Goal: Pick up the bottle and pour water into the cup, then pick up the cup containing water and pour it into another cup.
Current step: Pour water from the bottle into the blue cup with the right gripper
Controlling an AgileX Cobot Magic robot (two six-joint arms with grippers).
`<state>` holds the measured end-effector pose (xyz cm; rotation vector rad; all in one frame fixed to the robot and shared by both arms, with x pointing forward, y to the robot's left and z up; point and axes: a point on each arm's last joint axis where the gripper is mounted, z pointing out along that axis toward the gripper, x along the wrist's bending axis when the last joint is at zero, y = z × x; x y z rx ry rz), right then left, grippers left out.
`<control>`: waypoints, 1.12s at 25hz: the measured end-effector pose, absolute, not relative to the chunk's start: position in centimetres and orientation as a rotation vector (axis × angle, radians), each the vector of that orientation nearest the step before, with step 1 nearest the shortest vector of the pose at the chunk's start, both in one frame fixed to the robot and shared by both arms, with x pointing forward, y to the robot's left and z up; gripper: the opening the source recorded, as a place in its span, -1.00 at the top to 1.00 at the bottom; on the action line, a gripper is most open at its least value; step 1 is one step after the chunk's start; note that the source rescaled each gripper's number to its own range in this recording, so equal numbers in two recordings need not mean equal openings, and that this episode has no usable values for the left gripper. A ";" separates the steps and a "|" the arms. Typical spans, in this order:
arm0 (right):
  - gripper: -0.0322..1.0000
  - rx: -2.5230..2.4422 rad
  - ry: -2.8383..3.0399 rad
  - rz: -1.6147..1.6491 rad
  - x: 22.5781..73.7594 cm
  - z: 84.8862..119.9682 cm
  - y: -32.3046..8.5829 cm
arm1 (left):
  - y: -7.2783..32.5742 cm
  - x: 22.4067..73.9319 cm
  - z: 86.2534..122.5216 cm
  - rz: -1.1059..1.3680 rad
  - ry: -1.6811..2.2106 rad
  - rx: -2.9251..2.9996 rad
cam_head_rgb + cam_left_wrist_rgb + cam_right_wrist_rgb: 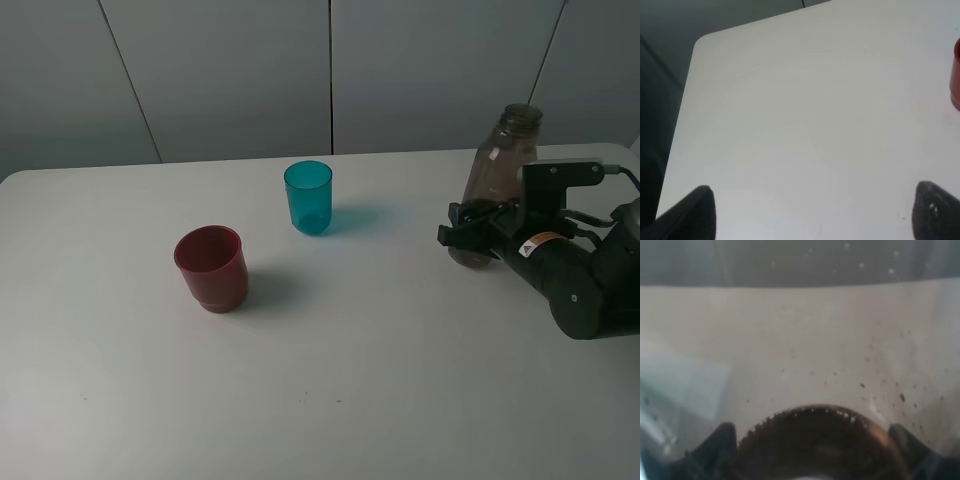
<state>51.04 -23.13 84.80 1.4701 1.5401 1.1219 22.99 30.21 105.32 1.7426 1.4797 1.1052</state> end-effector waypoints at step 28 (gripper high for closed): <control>0.94 1.187 1.848 1.124 61.7 93.5 -15.6 | 30.2 23.0 105.3 1.105 1.480 1.743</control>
